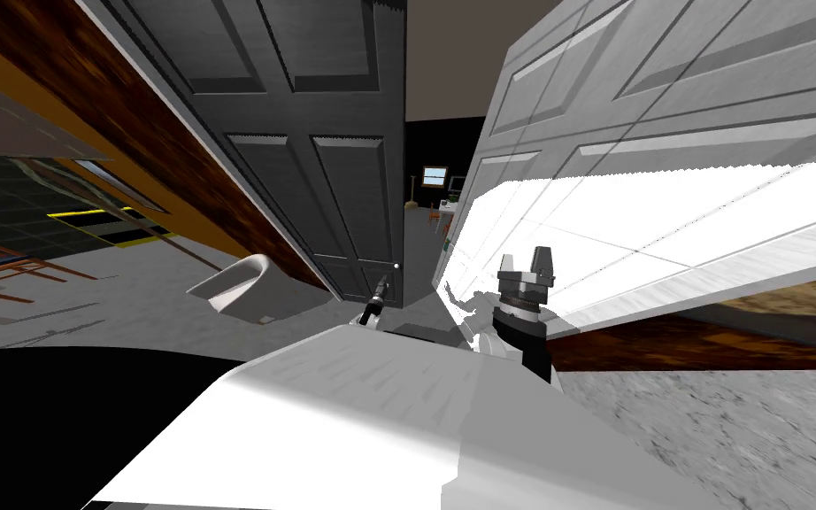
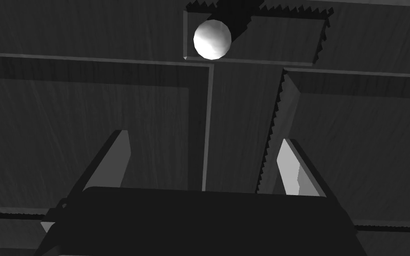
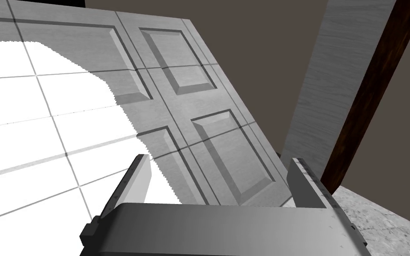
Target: Push the door open
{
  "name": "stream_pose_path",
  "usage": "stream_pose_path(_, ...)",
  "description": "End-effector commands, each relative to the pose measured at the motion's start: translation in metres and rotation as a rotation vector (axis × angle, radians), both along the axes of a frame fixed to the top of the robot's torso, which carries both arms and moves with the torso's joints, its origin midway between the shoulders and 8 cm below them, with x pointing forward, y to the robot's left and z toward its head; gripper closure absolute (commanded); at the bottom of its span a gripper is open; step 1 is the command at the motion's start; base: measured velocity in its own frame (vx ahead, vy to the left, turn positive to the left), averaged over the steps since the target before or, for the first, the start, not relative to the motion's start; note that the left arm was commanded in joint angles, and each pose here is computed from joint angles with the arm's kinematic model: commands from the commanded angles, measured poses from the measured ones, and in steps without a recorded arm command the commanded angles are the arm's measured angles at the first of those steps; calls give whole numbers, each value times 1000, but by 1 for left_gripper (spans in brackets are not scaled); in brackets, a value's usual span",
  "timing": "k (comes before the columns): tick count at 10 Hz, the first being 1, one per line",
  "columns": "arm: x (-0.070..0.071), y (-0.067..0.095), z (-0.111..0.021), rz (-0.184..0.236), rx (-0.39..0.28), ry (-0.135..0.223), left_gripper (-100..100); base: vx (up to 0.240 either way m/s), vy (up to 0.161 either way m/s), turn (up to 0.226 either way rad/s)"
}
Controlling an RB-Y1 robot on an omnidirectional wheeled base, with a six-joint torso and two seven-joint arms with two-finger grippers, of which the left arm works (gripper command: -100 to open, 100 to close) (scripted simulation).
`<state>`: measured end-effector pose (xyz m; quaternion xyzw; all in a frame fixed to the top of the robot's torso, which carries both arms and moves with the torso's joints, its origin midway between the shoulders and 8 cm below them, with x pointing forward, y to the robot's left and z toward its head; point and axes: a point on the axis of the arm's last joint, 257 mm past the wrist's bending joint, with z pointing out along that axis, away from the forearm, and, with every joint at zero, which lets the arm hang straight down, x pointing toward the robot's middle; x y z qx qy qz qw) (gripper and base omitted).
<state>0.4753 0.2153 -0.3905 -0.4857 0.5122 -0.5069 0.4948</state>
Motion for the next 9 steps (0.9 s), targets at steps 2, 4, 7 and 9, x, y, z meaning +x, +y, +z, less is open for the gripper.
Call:
stream_pose_path(2,-1,-10,-1,-9,-11,4,-100,-210,-43,15)
stream_pose_path(4,-1,-5,-1,-4,-5,2,-100,-5,-28,-10)
stream_pose_path(7,-2,0,-1,3,-1,-1,-100,201,-11,-22)
stream_pose_path(9,-3,2,-1,9,1,-4,-100,206,-7,-31)
